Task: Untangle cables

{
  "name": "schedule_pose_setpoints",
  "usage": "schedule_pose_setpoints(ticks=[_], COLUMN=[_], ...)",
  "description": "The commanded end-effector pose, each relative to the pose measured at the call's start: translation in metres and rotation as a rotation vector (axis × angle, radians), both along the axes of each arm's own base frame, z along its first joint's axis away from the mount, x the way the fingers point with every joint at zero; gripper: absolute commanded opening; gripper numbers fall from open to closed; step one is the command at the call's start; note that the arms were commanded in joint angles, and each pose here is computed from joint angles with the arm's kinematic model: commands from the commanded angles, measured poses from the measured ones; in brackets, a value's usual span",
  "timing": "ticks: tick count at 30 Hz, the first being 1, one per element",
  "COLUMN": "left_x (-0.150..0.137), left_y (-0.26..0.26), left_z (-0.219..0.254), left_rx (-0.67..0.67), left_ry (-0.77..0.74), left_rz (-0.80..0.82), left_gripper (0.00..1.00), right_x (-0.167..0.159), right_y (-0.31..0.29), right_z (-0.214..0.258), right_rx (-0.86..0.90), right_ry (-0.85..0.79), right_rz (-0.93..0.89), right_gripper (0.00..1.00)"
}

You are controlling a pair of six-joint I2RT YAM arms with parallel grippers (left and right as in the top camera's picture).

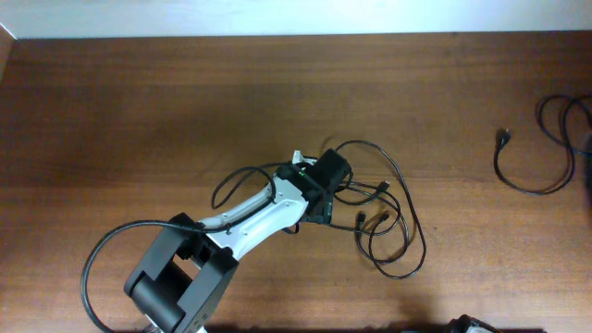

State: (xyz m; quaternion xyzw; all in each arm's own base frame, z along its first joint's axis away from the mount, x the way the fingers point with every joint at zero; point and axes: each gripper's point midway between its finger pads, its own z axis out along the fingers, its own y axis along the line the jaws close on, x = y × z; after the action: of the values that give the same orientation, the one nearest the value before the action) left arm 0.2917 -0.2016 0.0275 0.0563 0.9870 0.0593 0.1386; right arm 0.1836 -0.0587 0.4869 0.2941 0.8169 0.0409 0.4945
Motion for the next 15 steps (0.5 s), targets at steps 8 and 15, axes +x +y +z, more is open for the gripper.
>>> schedule_pose_setpoints(ticks=[8, 15], left_x=[-0.010, -0.040], left_y=[-0.012, -0.090], left_z=[-0.006, 0.036], left_rx=[-0.066, -0.474], left_ry=[0.067, 0.287], left_rz=[-0.010, -0.121], left_gripper=[0.99, 0.94], right_x=[-0.101, -0.072], right_y=[0.074, 0.057], right_z=[-0.110, -0.240], right_rx=[-0.172, 0.138], right_ry=[0.121, 0.458], right_rz=[0.459, 0.180], right_gripper=[0.99, 0.99])
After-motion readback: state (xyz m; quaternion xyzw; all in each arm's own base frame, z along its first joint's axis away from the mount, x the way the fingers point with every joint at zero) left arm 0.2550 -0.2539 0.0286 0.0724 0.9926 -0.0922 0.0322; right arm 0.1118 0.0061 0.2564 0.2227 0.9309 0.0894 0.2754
